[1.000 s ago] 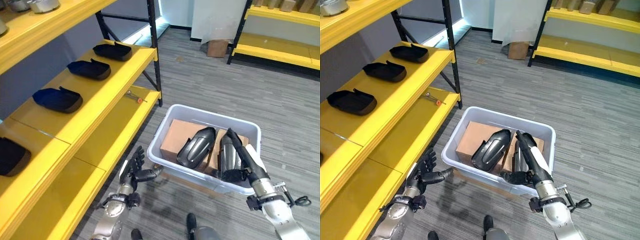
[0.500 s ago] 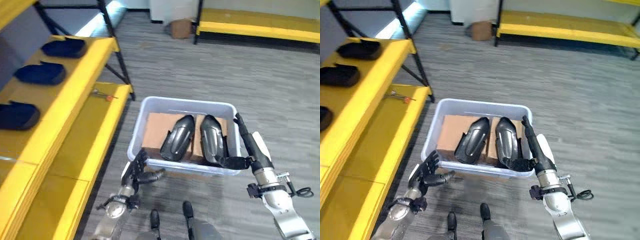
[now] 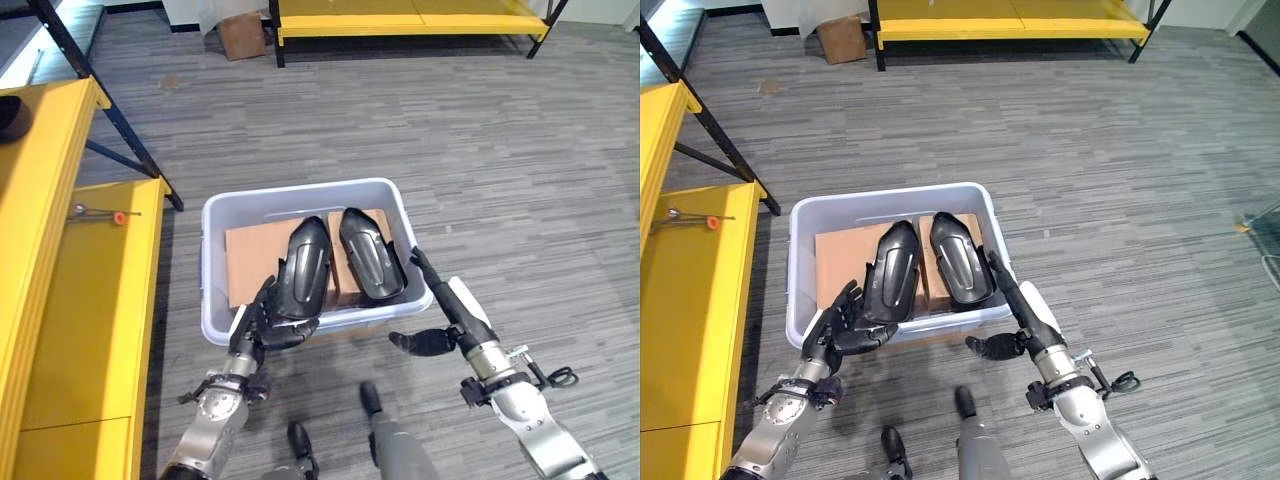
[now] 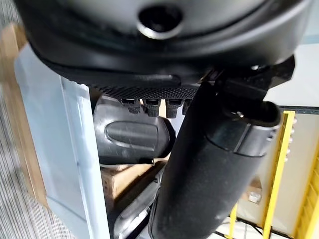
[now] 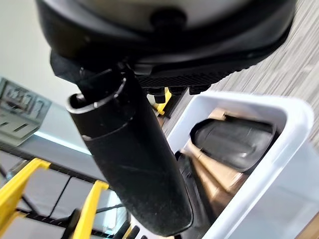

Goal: Move parts from the plastic box to the shelf.

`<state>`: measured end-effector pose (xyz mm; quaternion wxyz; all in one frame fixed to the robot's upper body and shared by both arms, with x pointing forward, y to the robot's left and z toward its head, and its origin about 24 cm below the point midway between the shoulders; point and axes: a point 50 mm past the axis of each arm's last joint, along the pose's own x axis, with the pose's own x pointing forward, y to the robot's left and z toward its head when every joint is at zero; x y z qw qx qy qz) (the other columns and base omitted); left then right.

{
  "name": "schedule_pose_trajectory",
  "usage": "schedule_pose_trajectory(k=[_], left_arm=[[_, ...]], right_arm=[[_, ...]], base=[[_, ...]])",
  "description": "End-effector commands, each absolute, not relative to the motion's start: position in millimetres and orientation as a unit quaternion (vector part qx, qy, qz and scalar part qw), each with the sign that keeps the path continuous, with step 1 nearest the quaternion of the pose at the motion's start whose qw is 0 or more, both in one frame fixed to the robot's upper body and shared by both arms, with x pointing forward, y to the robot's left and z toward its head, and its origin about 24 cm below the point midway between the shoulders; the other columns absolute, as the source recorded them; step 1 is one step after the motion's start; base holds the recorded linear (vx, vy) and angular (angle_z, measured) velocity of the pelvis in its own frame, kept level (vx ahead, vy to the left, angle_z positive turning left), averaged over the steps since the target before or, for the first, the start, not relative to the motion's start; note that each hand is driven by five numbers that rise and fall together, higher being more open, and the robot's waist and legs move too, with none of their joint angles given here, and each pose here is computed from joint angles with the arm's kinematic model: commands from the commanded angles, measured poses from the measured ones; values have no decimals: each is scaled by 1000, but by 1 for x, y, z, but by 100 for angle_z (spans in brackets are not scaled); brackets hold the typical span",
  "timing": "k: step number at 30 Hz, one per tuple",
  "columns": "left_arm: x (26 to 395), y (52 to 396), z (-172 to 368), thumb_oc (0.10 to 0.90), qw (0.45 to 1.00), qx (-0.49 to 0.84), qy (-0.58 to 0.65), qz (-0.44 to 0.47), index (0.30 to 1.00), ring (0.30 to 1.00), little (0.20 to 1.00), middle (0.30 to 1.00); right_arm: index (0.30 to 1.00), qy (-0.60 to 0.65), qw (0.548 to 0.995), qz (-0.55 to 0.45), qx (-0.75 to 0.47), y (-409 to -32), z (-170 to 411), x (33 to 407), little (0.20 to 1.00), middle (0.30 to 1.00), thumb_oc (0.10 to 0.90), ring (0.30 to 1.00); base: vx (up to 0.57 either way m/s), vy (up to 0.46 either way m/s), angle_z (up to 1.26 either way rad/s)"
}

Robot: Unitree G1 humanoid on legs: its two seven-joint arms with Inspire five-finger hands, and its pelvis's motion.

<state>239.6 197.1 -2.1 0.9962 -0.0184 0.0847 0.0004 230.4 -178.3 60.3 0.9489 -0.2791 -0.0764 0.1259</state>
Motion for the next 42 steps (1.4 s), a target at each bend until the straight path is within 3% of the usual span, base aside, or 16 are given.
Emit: schedule_pose_trajectory(k=[1,11,23,36,42], left_arm=[[257,205,44,900,999,-5,-37,2,1000,1000,1000,1000],[257,189,43,900,998,-34,-27,-37,1000,1000,1000,1000],[261,189,54,900,997,-48,-49,-35,1000,1000,1000,1000],[264,196,67,900,996,-50,-78,-6,1000,1000,1000,1000],[265,195,74,900,994,-53,-95,-1,1000,1000,1000,1000]], right_arm=[[1000,-214,929,85,-290,-177,114,244,1000,1000,900,1000],[1000,-266,880,54,-390,-196,148,252,1000,1000,900,1000],[1000,-387,777,24,-496,-175,213,280,1000,1000,900,1000],[1000,-389,747,10,-540,-170,216,288,1000,1000,900,1000],[1000,-425,706,-3,-566,-156,231,291,1000,1000,900,1000]], base=[[144,-428,34],[-8,-361,48],[-56,-46,2],[-5,6,1],[1,14,-1]])
